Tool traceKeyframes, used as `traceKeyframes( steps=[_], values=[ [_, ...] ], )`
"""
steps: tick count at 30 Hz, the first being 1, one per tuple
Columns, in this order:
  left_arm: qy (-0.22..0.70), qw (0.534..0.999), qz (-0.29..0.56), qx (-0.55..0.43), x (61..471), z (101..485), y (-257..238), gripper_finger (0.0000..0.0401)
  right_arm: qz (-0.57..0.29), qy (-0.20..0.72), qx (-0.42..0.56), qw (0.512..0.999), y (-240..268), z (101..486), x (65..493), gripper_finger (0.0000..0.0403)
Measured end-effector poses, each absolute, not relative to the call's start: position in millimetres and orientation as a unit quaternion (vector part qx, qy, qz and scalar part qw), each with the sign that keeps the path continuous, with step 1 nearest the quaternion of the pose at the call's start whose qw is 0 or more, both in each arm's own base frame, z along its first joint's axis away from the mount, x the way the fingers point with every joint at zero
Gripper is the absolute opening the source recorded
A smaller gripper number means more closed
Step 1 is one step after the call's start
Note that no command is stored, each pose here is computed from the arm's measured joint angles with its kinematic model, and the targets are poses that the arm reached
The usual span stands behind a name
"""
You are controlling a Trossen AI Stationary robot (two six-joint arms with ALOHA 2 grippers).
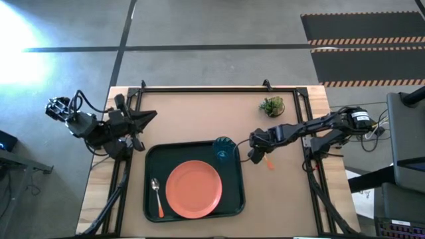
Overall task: Pick and place plate/cup/fork/spoon on tray
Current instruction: Put the orange fork on the dark green tray
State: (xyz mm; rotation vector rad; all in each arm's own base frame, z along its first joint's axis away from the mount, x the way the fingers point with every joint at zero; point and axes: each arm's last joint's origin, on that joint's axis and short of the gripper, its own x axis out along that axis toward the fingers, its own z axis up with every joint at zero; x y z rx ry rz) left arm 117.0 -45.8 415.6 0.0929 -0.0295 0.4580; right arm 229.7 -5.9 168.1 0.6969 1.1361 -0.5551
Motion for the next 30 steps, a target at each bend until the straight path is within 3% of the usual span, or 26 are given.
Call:
traceKeyframes(
  steps=[18, 22, 30],
  values=[
    [-0.015, 0.973, 0.227, 0.046, 117, 416, -46, 0.0004, -0.252, 0.513, 0.335, 0.749, -5, 161, 228, 0.0184],
    [-0.015, 0.973, 0.227, 0.046, 117, 416, -46, 0.0004, -0.245, 0.513, 0.352, 0.744, -5, 156, 225, 0.0146],
    [-0.015, 0.973, 0.227, 0.046, 117, 416, -46, 0.0004, -0.233, 0.523, 0.362, 0.736, -4, 152, 223, 0.0021]
  ],
)
